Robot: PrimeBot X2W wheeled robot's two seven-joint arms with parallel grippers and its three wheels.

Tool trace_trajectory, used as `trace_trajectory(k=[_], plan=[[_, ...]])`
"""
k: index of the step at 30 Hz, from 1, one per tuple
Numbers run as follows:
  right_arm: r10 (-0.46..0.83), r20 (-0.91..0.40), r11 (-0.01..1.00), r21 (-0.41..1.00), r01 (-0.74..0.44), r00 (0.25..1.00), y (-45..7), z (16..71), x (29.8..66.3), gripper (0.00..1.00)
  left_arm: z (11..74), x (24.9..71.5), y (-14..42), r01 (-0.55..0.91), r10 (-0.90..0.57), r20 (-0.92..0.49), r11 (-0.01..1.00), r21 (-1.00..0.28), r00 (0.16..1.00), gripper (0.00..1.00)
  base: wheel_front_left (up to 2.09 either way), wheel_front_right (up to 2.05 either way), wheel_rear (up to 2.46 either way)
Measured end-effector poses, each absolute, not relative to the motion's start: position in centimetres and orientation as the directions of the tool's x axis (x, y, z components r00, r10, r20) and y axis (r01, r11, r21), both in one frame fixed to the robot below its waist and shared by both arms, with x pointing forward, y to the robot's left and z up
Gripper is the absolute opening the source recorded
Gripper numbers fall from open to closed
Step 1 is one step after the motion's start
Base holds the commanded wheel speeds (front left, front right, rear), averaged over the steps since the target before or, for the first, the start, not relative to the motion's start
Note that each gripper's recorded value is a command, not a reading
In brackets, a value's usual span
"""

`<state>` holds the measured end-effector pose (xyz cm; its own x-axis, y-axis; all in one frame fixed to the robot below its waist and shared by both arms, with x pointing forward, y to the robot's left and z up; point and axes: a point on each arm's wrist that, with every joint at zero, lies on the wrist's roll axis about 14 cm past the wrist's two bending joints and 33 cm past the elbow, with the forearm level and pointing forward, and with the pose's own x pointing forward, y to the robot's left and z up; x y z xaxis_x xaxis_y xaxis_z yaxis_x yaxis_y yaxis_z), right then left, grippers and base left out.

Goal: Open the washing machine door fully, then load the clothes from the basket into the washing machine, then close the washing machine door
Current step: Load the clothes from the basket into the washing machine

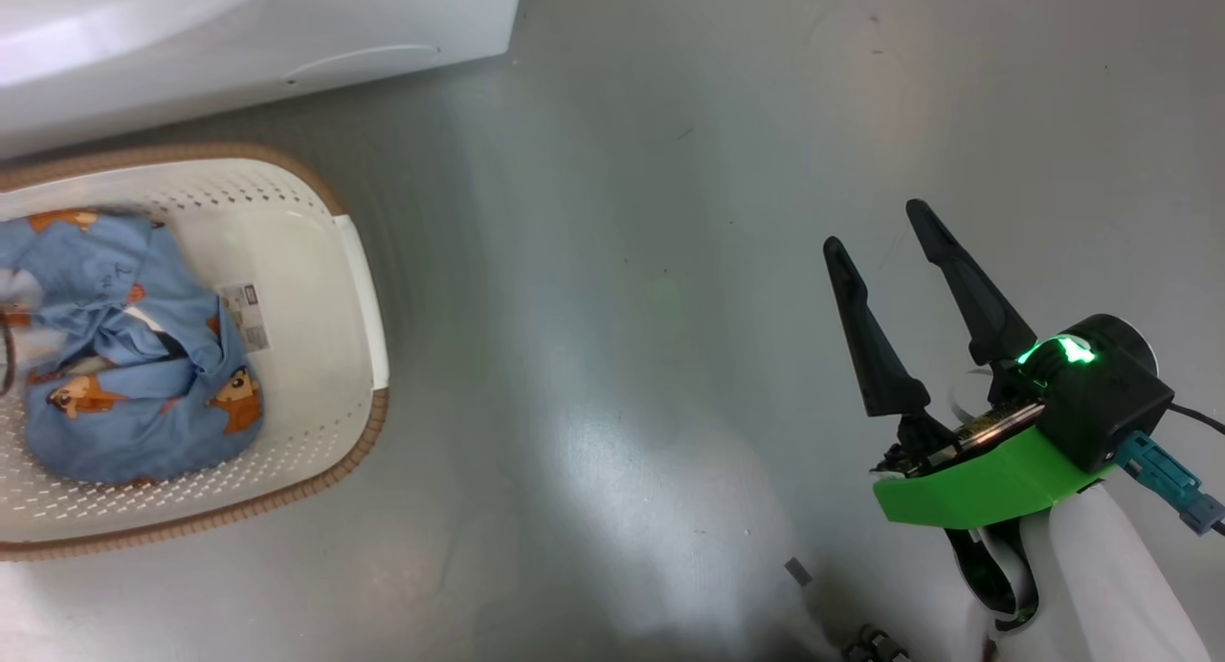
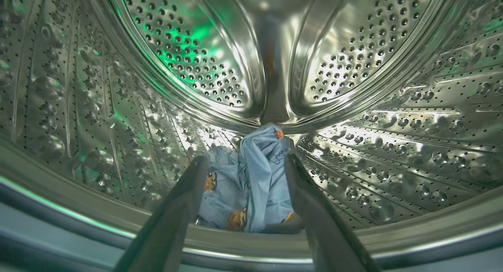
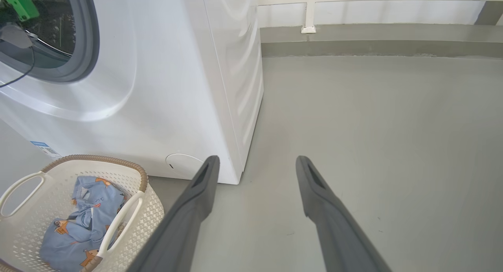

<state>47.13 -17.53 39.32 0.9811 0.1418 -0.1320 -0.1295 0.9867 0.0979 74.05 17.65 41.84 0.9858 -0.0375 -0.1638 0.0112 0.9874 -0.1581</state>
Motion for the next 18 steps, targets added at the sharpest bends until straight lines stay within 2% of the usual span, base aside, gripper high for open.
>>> trace_trajectory(k=[9,18], plan=[[0.139,-0.092,0.987,0.098,-0.13,0.986,-17.5,40.7,47.5,1.0,42.8,72.1,17.6,0.035,-0.047,-0.093,0.991,-0.132,0.995,1.0,0.0,0.0,0.0],[0.128,-0.054,0.988,0.098,-0.122,0.99,-17.6,42.6,47.0,1.0,42.2,65.9,17.1,0.033,-0.043,-0.061,0.987,-0.156,0.997,1.0,0.0,0.0,0.0]])
